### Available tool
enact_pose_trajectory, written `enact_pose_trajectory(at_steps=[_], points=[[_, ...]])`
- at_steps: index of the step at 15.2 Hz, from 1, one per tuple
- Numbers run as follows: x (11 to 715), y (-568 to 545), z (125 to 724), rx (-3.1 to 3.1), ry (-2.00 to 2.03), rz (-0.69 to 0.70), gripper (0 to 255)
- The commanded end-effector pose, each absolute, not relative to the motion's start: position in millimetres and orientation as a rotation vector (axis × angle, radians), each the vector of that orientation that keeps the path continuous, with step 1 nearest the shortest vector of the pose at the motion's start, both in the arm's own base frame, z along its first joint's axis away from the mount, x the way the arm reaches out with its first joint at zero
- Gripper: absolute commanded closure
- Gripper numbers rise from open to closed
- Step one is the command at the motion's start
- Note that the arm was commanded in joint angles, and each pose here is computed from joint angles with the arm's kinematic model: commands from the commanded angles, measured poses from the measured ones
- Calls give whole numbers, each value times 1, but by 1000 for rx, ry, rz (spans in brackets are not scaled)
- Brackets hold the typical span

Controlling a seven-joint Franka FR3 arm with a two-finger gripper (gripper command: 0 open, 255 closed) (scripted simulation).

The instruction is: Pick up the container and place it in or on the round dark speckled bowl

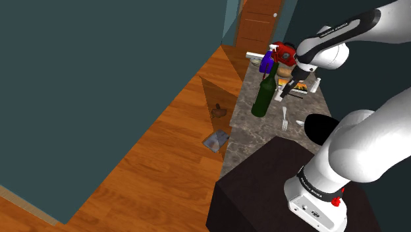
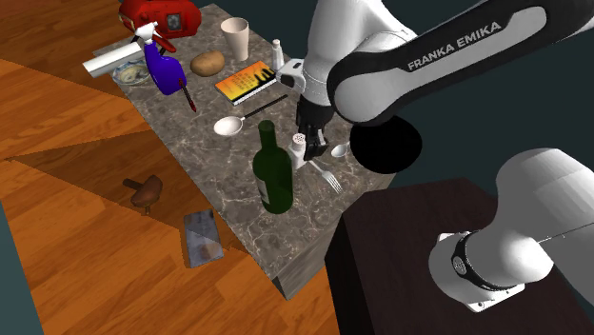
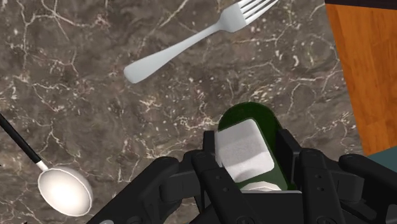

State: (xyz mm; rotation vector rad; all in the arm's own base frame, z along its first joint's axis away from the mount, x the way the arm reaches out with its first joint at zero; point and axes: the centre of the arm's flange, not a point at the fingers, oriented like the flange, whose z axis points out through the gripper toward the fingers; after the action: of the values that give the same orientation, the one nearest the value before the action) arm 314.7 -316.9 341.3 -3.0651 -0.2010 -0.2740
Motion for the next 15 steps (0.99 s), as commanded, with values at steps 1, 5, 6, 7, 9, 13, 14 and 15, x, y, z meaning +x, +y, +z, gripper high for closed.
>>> enact_pose_trajectory(at_steps=[1, 5, 6, 7, 9, 13, 14, 15], points=[[314, -318, 352, -3065, -201, -273, 255], [314, -318, 373, -3065, -201, -273, 255], [314, -318, 378, -3065, -201, -273, 255], [314, -318, 383, -3065, -201, -273, 255], [301, -321, 386, -3065, -201, -273, 255], [250, -332, 387, -3065, -201, -273, 255], [237, -334, 387, -3065, -201, -273, 255], [224, -337, 387, -3065, -201, -273, 255]])
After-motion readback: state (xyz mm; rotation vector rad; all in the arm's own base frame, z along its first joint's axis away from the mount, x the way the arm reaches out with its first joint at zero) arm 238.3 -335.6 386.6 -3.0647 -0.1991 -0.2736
